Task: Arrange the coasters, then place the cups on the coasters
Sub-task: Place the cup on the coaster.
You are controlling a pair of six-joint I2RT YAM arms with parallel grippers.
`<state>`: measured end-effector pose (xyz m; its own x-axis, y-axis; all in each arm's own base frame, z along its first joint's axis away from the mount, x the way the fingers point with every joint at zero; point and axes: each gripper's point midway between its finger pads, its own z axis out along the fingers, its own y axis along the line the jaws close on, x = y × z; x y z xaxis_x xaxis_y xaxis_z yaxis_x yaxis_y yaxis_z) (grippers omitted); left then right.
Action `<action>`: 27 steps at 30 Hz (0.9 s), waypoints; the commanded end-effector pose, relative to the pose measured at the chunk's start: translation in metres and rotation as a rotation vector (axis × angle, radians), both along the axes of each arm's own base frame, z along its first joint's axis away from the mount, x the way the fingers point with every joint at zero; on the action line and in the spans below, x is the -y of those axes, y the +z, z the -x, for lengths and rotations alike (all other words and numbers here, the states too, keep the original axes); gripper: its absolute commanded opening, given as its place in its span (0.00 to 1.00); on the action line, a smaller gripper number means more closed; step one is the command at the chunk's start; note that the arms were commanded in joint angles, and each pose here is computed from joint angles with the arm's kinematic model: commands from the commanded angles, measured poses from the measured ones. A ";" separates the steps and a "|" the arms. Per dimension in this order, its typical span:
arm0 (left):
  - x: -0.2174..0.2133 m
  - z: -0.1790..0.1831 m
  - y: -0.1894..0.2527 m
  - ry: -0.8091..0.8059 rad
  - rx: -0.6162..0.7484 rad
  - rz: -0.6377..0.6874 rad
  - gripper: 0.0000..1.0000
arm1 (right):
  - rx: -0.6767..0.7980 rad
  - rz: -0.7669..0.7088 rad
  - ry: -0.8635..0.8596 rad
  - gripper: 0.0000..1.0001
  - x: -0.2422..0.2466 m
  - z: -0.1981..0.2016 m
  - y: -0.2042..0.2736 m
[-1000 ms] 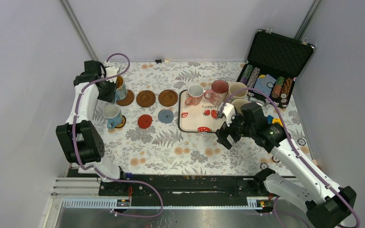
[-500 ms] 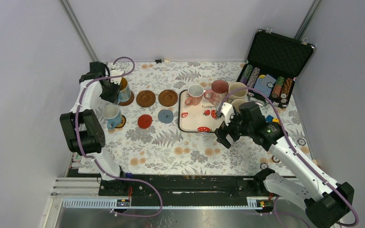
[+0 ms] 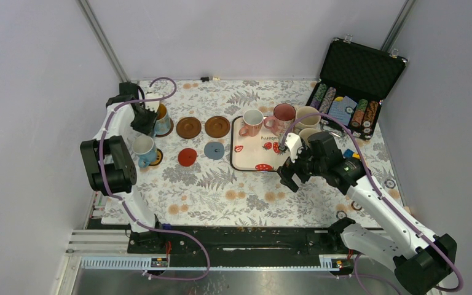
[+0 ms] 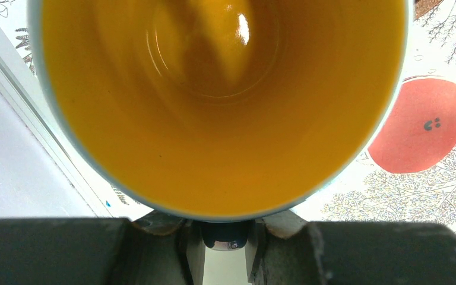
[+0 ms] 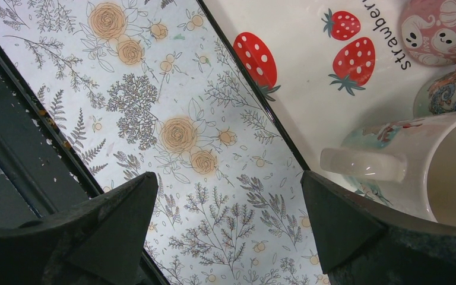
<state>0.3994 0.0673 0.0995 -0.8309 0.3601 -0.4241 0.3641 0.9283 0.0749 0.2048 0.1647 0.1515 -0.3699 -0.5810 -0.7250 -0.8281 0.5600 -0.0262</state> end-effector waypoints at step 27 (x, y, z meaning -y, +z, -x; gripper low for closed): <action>-0.010 -0.045 0.014 0.022 0.140 -0.019 0.10 | 0.016 0.020 -0.008 1.00 0.001 -0.011 -0.003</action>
<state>0.4070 0.0722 0.0840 -0.8482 0.3467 -0.4004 0.3466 0.9350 0.0754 0.2072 0.1644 0.1454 -0.3811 -0.5935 -0.7089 -0.8279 0.5604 -0.0242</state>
